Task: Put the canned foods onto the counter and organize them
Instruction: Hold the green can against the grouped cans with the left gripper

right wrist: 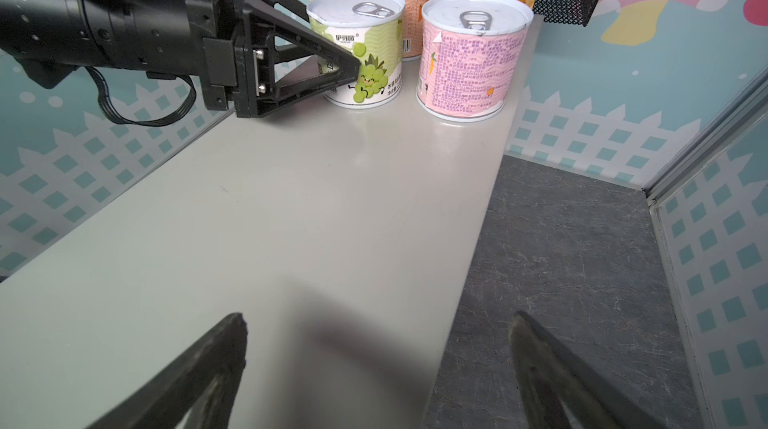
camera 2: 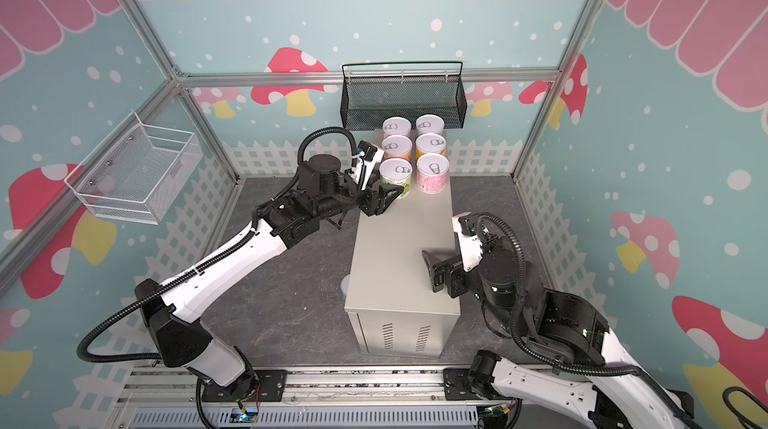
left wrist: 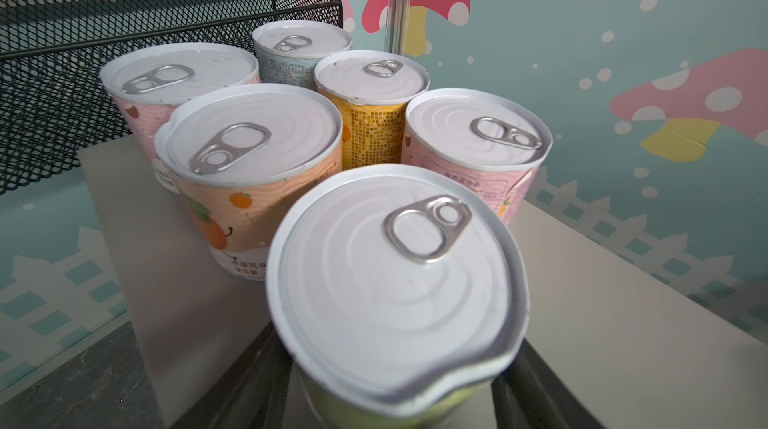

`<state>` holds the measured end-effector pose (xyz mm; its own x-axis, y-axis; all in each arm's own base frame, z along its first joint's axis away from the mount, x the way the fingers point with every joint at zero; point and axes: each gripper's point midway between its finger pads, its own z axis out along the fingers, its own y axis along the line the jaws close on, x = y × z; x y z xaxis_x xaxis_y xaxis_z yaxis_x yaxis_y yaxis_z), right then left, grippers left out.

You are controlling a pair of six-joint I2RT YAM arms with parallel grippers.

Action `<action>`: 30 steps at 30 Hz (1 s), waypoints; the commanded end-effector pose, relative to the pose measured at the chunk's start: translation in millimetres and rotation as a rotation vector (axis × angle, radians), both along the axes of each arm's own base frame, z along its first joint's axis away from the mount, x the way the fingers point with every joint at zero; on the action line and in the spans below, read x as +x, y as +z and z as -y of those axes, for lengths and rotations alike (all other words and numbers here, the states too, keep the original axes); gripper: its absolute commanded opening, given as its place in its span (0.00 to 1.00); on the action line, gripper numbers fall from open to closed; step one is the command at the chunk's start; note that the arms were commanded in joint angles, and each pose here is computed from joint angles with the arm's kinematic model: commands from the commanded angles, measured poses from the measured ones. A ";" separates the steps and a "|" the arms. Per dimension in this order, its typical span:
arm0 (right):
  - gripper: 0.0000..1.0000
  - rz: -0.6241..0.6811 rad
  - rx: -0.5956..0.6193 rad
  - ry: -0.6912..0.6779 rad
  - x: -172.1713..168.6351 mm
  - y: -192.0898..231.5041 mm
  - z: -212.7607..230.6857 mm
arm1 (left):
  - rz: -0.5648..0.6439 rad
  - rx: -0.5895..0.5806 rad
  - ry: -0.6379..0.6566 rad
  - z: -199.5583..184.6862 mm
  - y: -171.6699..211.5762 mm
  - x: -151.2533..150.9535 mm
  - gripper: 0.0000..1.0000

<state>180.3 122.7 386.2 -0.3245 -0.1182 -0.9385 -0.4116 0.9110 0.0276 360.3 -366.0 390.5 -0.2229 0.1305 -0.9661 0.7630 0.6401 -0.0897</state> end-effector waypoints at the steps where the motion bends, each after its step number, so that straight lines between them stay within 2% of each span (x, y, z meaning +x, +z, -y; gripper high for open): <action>1: 0.99 -0.005 -0.001 -0.014 -1.0 -2.9 3.9 | -0.126 0.118 -0.007 0.2 -58.9 3.9 0.68; 30: 1.00 -0.007 0.002 -0.018 -2.0 -4.5 6.2 | -0.135 0.123 0.019 -2.2 -64.8 13.1 0.69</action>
<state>178.7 119.6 387.2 -0.3223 -0.1090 -0.9404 -0.4089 0.9119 0.0344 366.9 -369.2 389.6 -0.2129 0.1186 -0.9699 0.7643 0.6386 -0.0896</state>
